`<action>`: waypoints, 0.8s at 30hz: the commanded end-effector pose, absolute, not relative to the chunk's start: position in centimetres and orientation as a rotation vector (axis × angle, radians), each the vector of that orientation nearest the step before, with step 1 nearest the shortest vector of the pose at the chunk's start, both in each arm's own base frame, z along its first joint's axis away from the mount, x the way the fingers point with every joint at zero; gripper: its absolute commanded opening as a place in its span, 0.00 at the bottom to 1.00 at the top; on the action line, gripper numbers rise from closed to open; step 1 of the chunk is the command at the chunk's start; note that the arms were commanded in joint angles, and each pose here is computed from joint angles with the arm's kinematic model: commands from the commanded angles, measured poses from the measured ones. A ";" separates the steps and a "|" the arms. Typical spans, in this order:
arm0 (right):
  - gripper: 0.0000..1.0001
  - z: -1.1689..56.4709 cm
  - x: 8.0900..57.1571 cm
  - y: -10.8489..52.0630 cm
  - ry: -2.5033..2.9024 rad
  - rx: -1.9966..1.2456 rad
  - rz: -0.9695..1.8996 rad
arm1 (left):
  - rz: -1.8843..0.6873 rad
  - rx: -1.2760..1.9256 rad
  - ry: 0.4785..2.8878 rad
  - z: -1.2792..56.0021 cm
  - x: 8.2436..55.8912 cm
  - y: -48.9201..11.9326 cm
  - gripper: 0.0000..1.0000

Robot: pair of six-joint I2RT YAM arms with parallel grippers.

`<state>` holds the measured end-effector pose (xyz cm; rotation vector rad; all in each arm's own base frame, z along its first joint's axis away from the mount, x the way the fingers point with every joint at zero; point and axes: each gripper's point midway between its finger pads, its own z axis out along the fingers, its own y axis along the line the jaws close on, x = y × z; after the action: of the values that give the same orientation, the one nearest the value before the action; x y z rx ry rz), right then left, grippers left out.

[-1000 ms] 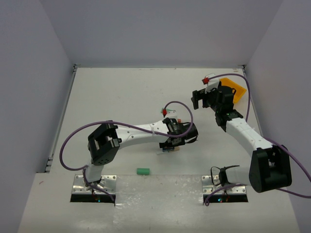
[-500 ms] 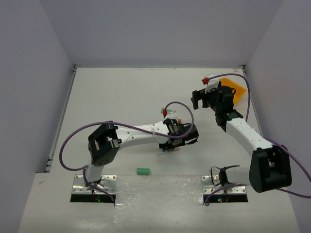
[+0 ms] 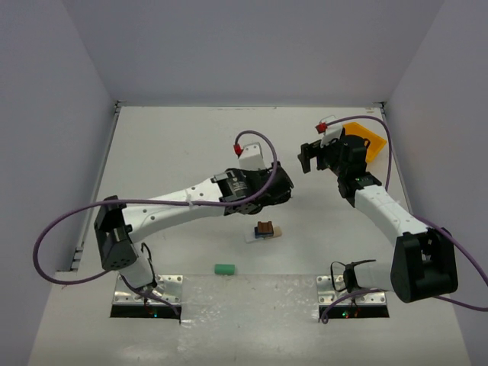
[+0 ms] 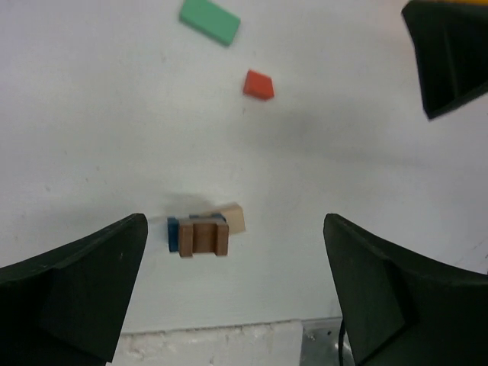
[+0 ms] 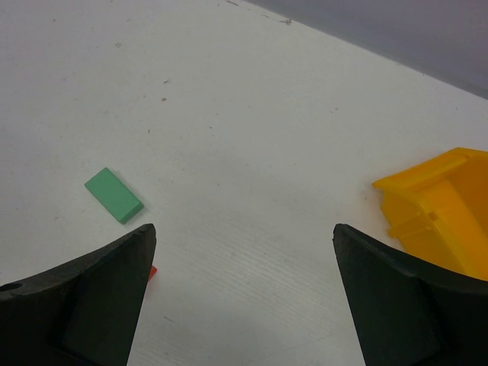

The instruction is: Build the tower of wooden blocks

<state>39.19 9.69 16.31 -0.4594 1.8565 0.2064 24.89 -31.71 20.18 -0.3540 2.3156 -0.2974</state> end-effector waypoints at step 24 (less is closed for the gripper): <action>0.99 7.4 41.7 21.4 1.925 -1.477 0.273 | -0.248 -0.606 1.890 19.9 36.0 -10.0 1.00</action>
<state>42.57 20.55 11.19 -1.2208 1.9582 0.5594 35.31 -9.75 17.12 -0.6466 1.9951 -0.1820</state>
